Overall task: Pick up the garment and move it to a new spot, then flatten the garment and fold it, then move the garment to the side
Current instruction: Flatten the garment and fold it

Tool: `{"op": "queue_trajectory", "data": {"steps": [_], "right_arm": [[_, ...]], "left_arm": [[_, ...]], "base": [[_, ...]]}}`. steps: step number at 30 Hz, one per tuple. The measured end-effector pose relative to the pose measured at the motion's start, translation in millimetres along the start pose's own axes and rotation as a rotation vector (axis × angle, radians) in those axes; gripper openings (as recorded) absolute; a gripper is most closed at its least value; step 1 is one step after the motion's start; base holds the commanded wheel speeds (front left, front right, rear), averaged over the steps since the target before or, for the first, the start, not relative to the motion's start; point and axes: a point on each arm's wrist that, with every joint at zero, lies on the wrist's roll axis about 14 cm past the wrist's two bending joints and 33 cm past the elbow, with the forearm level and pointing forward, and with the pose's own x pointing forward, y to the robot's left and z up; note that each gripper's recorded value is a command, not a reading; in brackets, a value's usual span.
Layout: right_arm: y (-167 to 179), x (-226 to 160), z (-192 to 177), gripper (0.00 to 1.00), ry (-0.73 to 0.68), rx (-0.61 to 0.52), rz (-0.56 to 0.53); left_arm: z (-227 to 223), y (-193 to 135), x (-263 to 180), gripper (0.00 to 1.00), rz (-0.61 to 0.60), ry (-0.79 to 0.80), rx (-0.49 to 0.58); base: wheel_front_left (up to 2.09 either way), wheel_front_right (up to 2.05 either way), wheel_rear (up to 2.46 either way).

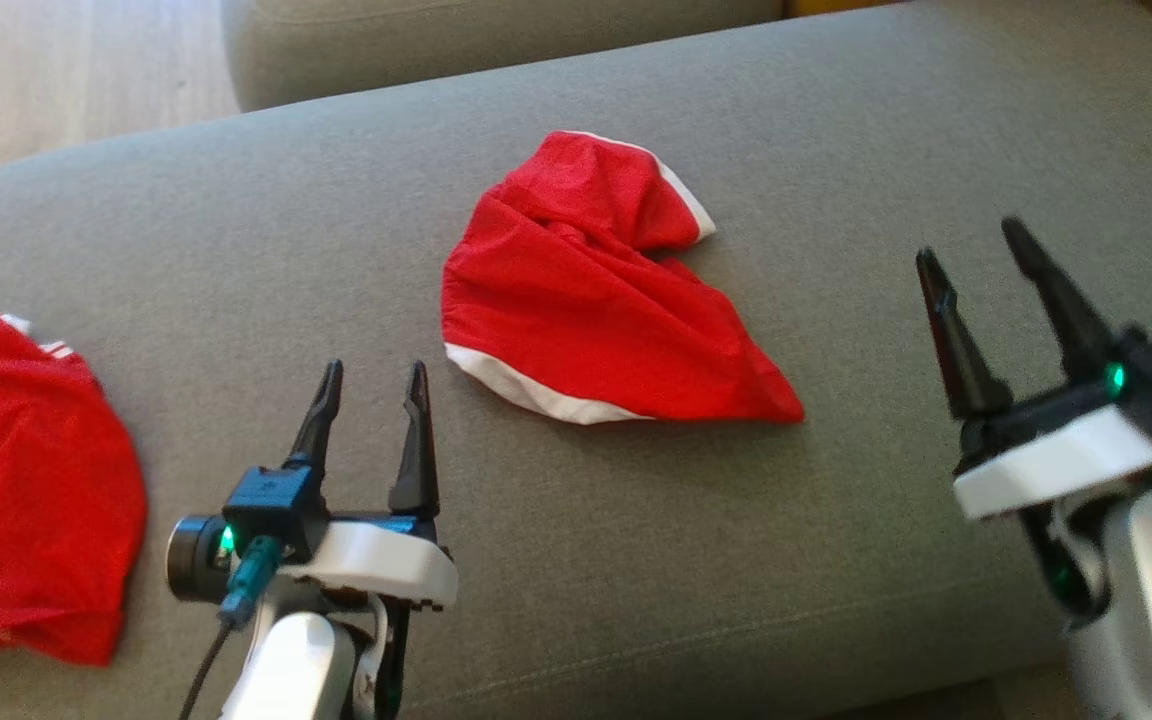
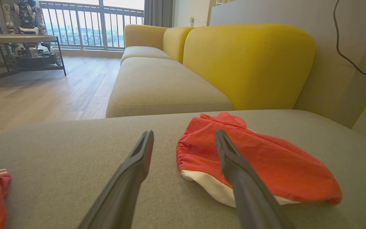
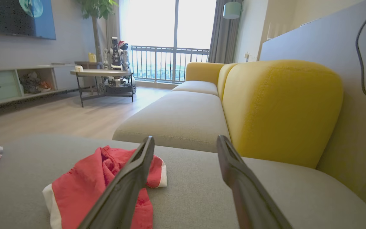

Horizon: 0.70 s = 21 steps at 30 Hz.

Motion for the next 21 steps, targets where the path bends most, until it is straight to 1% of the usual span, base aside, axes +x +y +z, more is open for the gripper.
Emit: {"op": "queue_trajectory", "data": {"steps": [2,5,9,15,21], "right_arm": [[0.9,-11.3,-7.3,1.00,0.004,0.048,-0.039],[3.7,-20.1,-16.7,1.00,0.028,0.067,-0.057],[7.4,-26.9,-21.2,1.00,0.034,0.068,-0.064],[2.2,-33.5,-27.3,1.00,0.054,0.063,-0.087],[-12.4,-37.7,-35.4,1.00,0.078,0.046,-0.130]], "left_arm": [[-0.9,-1.2,3.7,1.00,0.003,0.002,-0.016],[-5.5,-2.4,6.3,1.00,0.004,0.016,-0.029],[-28.1,-8.7,10.0,1.00,-0.019,0.081,-0.022],[-82.5,-12.8,21.5,1.00,-0.052,0.238,0.062],[-114.6,-15.1,50.2,1.00,-0.080,0.329,0.105]], "base": [[0.00,0.00,0.00],[0.00,0.00,0.00],[0.00,0.00,0.00],[0.00,0.00,0.00],[0.00,0.00,0.00]]}}
